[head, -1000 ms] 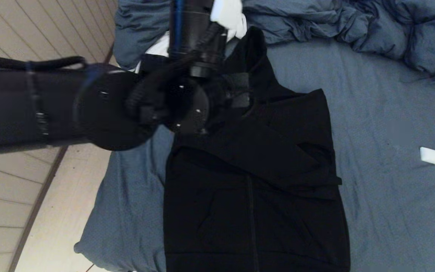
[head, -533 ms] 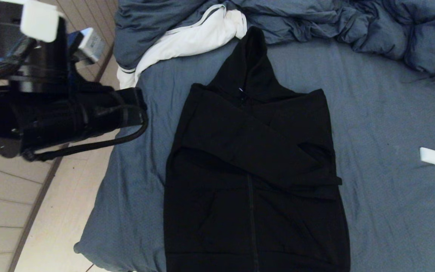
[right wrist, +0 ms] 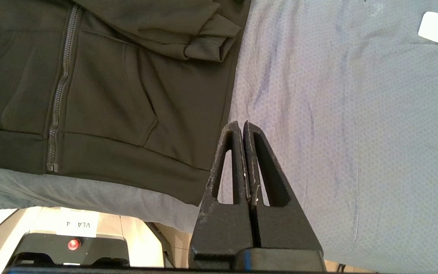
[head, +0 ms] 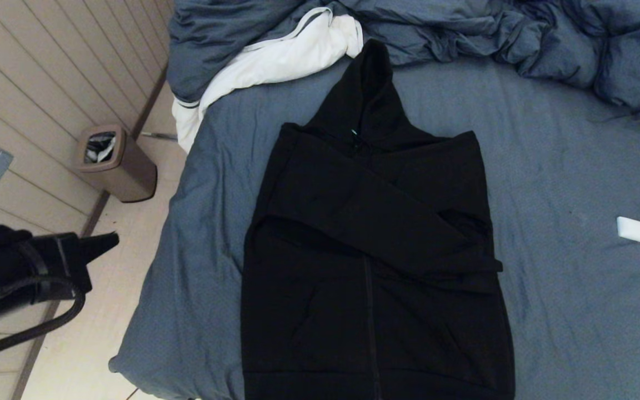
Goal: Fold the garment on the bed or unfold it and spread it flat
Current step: Fold the black sweatshirt
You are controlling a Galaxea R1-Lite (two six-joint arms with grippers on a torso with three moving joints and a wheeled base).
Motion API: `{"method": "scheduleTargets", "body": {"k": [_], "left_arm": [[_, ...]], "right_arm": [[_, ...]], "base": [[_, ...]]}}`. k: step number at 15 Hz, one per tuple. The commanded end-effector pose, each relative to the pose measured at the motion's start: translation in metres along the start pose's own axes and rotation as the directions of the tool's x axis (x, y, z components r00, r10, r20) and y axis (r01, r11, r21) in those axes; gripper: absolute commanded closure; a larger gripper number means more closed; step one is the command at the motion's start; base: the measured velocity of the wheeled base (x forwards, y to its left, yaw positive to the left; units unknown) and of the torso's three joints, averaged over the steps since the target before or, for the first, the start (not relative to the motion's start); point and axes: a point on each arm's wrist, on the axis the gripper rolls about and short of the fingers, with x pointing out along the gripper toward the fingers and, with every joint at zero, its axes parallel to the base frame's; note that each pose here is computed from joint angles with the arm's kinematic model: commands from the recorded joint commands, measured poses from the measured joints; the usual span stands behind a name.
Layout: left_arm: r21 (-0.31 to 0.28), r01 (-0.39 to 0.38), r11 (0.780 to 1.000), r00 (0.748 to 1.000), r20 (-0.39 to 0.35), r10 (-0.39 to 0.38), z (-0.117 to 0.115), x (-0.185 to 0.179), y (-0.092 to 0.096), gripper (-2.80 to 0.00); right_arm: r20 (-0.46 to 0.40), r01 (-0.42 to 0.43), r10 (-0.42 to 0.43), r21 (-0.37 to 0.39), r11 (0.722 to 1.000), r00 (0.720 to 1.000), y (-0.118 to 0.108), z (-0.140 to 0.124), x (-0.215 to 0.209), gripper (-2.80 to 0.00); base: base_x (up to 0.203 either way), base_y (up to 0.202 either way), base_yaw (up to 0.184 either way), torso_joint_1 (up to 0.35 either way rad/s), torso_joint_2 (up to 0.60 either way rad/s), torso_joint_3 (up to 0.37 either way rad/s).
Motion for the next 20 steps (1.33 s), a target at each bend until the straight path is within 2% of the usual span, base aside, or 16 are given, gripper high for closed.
{"method": "scheduleTargets", "body": {"k": [1,3,5,7,9,11,12,13,17,20], "left_arm": [[0.004,-0.055,0.998,0.998,-0.02,0.055,-0.029,-0.013,0.014,0.0],[0.004,-0.095,0.995,0.995,-0.016,0.095,-0.038,-0.016,0.019,0.0],[0.0,-0.129,0.992,0.992,0.008,0.129,-0.035,-0.018,0.02,0.0],[-0.008,-0.219,0.976,0.975,0.046,0.219,-0.035,-0.022,0.023,0.0],[-0.013,-0.243,0.97,0.969,0.049,0.243,-0.049,-0.03,0.03,0.0],[-0.024,-0.236,0.971,0.971,0.019,0.237,-0.07,-0.035,0.037,0.0],[-0.061,-0.203,0.977,0.979,0.004,0.203,-0.076,-0.036,0.039,0.0],[-0.068,-0.194,0.979,0.981,0.004,0.195,-0.078,-0.038,0.04,0.0],[-0.065,-0.191,0.979,0.982,-0.003,0.191,-0.085,-0.04,0.043,0.0],[-0.053,-0.183,0.982,0.983,-0.038,0.181,-0.092,-0.038,0.044,0.0]], "right_arm": [[-0.002,0.0,0.0,-0.001,1.0,1.0,0.0,0.0,0.0,0.0],[-0.002,0.0,0.0,-0.001,1.0,1.0,0.0,0.0,0.0,0.0],[-0.001,0.0,0.0,-0.004,1.0,1.0,0.0,0.0,0.0,0.0],[0.0,0.0,0.0,-0.002,1.0,1.0,0.0,0.0,0.0,0.0],[0.0,0.0,0.0,0.001,1.0,1.0,0.0,0.0,0.0,0.0],[0.0,0.0,0.0,0.001,1.0,1.0,0.0,0.0,0.0,0.0],[-0.002,0.0,0.0,0.002,1.0,1.0,0.0,0.0,0.0,0.0],[-0.002,0.0,0.0,0.002,1.0,1.0,0.0,0.0,0.0,0.0],[-0.001,0.0,0.0,0.001,1.0,1.0,0.0,0.0,0.0,0.0],[-0.002,0.0,0.0,0.001,1.0,1.0,0.0,0.001,0.0,0.0]], "base": [[0.0,0.0,0.0,0.0,0.0,0.0],[0.0,0.0,0.0,0.0,0.0,0.0],[0.0,0.0,0.0,0.0,0.0,0.0],[0.0,0.0,0.0,0.0,0.0,0.0],[0.0,0.0,0.0,0.0,0.0,0.0],[0.0,0.0,0.0,0.0,0.0,0.0],[0.0,0.0,0.0,0.0,0.0,0.0],[0.0,0.0,0.0,0.0,0.0,0.0],[0.0,0.0,0.0,0.0,0.0,0.0],[0.0,0.0,0.0,0.0,0.0,0.0]]}}
